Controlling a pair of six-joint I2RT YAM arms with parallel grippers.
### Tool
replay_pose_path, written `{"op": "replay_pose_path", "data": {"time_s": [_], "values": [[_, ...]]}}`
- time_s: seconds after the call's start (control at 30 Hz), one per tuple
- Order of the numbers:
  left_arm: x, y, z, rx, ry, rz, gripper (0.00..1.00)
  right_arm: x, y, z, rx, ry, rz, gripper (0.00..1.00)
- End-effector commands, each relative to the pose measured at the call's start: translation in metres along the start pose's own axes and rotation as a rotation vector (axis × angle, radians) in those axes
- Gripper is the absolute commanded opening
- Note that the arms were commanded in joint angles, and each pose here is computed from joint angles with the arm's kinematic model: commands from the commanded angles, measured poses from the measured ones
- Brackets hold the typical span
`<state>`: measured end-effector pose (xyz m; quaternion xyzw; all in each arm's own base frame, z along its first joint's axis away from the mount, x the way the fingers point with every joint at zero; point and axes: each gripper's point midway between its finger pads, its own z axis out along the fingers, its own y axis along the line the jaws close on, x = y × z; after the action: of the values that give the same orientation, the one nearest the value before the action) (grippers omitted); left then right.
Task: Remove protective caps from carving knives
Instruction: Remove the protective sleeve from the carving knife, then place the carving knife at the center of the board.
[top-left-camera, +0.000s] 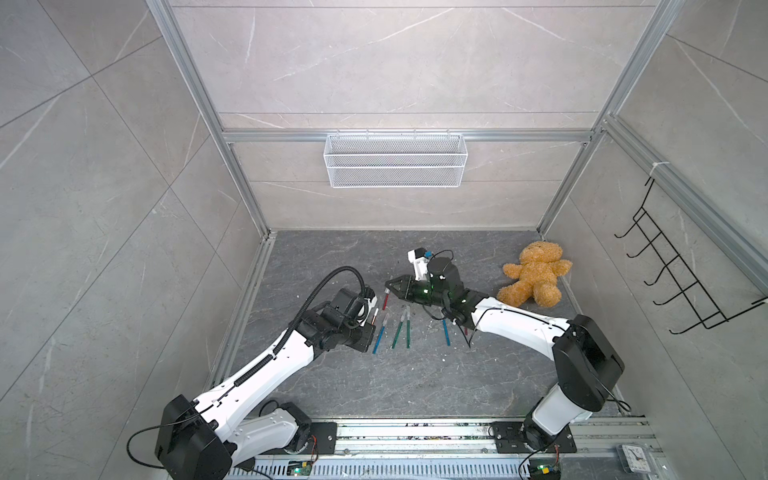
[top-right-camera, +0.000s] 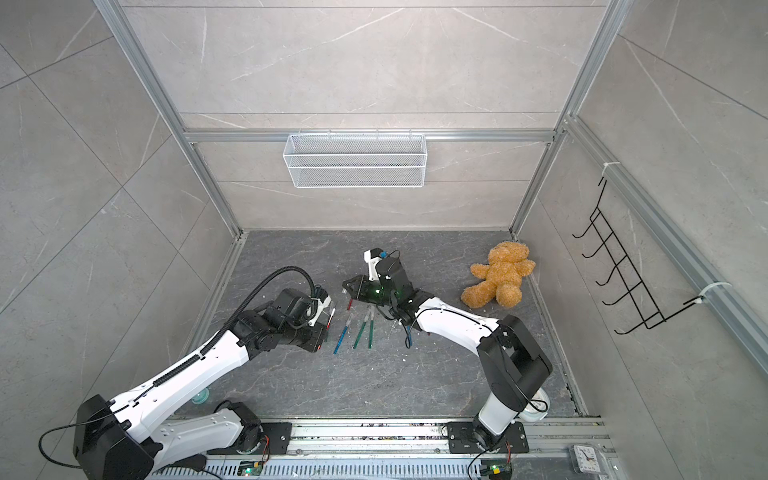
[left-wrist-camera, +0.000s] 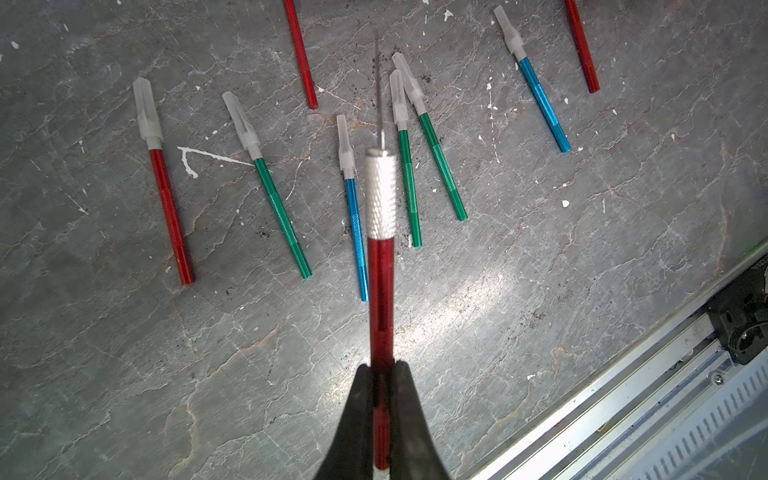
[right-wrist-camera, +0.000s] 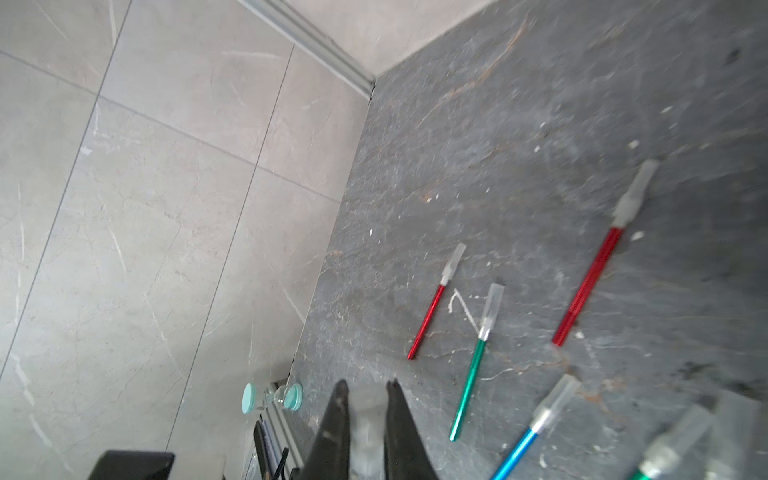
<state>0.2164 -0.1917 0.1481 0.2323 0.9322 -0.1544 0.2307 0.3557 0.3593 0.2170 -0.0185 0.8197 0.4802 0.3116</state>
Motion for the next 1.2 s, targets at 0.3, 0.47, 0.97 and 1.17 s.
{"op": "replay_pose_path", "data": {"time_s": [0.3,0.47,0.97,1.17], "values": [[-0.023,0.07,-0.022,-0.357,-0.103,-0.156,0.0,-0.033,0.007,-0.06,0.134,-0.06,-0.162,0.0],[-0.026,0.123,-0.023,-0.468,-0.033,-0.345,0.0,-0.015,-0.015,-0.07,0.22,-0.007,-0.207,0.0],[-0.068,0.217,0.033,-0.632,0.197,-0.43,0.0,0.005,-0.037,-0.078,0.304,0.062,-0.304,0.0],[-0.076,0.237,0.064,-0.568,0.229,-0.437,0.0,0.007,-0.041,-0.08,0.318,0.059,-0.317,0.0]]}}
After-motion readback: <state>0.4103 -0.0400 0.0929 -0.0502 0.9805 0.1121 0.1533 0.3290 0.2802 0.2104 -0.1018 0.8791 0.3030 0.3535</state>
